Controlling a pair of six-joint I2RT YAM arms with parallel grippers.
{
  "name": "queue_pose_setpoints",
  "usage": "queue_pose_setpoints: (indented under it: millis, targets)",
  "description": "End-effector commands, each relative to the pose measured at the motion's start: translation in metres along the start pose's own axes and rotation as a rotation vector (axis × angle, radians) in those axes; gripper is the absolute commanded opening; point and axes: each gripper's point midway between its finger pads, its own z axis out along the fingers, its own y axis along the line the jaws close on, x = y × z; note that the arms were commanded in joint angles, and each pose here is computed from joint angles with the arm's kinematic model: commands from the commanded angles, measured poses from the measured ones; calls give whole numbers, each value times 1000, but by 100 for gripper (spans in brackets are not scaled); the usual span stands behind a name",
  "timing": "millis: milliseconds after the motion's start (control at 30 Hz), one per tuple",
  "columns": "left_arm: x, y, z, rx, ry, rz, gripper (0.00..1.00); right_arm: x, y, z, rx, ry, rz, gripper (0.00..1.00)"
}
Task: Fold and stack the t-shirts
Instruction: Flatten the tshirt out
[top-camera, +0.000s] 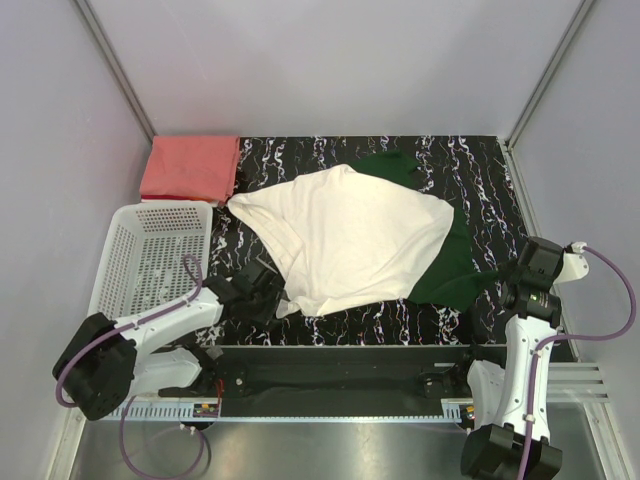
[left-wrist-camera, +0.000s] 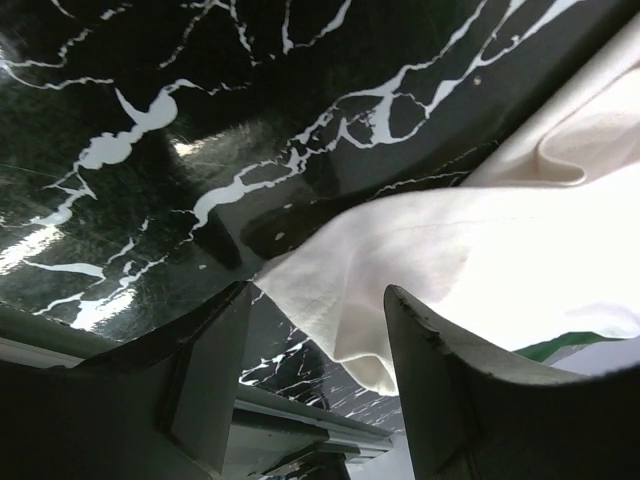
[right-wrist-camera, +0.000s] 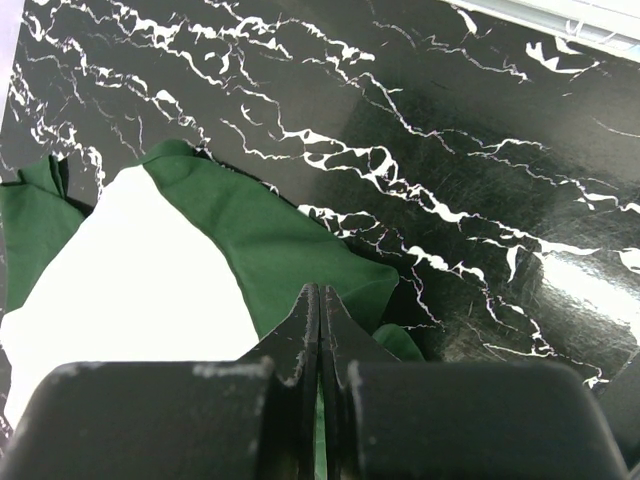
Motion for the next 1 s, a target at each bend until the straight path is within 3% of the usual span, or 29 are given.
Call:
queue_pose_setpoints:
  millis: [0,300,433,467,500,600,700,800,967]
  targets:
    - [-3,-3,1,18,-19,-23,60,-16,18,-6,-63,-38,3,0]
    - [0,-4,10,-17,-21,3,50,-17,21,-8,-76,-36,9,0]
    - [3,-14,5,7,-10,18,34,-17,25,-9,-90,-28,20,0]
    - [4,-18,2,20,-6,25,12,-17,27,-10,-96,-22,28,0]
    - [5,-21,0,35,-5,48,4,-17,30,-10,-101,-18,37,0]
    - [8,-48,-21,143,-11,146,0,-27,47,-20,-151,-15,90,0]
    - [12,-111,-72,348,-71,264,0,-62,75,-41,-204,-76,144,0]
    - [12,-146,-105,454,-123,348,0,-111,115,-67,-272,-145,130,0]
    - [11,-235,-218,740,-224,483,0,-210,180,-152,-400,-326,128,0]
